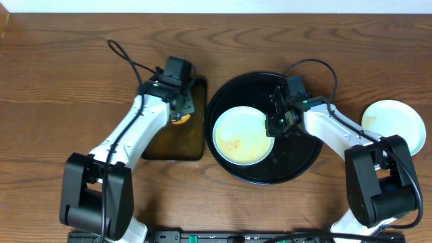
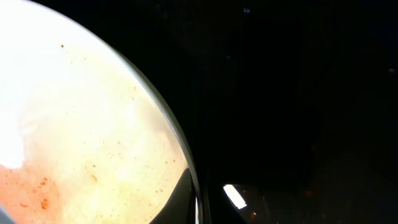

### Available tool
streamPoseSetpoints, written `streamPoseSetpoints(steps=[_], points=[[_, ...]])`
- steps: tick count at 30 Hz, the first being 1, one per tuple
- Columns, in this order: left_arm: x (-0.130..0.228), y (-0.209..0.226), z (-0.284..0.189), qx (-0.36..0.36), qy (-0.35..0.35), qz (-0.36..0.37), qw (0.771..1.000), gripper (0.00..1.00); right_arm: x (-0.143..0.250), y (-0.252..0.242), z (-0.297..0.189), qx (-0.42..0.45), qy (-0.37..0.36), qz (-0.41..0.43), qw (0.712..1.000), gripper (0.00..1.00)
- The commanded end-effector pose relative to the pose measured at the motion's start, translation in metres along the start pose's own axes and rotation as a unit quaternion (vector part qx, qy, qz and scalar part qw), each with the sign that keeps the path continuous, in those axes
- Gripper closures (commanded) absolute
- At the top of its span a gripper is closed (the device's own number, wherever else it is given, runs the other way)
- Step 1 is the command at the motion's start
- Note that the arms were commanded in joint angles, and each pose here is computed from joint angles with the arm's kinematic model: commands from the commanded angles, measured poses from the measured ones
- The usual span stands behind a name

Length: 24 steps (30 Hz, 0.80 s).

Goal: Clean dirty plates on tray and stack at the side
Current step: 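Return the sponge to the water tray with the left gripper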

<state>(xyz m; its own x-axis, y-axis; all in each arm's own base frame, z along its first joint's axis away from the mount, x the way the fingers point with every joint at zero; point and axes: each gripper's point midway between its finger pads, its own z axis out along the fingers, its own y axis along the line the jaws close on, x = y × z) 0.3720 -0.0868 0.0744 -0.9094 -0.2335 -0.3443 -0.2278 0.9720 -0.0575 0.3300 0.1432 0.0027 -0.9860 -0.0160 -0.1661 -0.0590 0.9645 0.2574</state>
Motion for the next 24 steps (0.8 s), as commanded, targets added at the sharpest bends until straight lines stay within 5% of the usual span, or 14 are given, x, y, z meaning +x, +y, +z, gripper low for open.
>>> streamPoseSetpoints(steps=[1,5,9,24], points=[[0.013,0.018,0.017,0.003,0.042,0.007,0.999,0.93,0.002,-0.017,0.007,0.044,-0.003,-0.019,0.999,0.99],[0.018,0.031,0.024,0.000,0.052,0.050,0.997,0.93,0.005,-0.018,0.006,0.046,0.002,-0.024,0.999,0.99],[0.031,0.012,0.025,0.070,0.072,0.137,0.985,0.92,-0.009,-0.026,0.003,0.073,-0.028,-0.026,0.997,0.99],[0.034,0.013,0.028,0.070,0.074,0.137,0.985,0.93,-0.070,-0.031,-0.111,0.153,-0.199,-0.103,0.962,0.99]])
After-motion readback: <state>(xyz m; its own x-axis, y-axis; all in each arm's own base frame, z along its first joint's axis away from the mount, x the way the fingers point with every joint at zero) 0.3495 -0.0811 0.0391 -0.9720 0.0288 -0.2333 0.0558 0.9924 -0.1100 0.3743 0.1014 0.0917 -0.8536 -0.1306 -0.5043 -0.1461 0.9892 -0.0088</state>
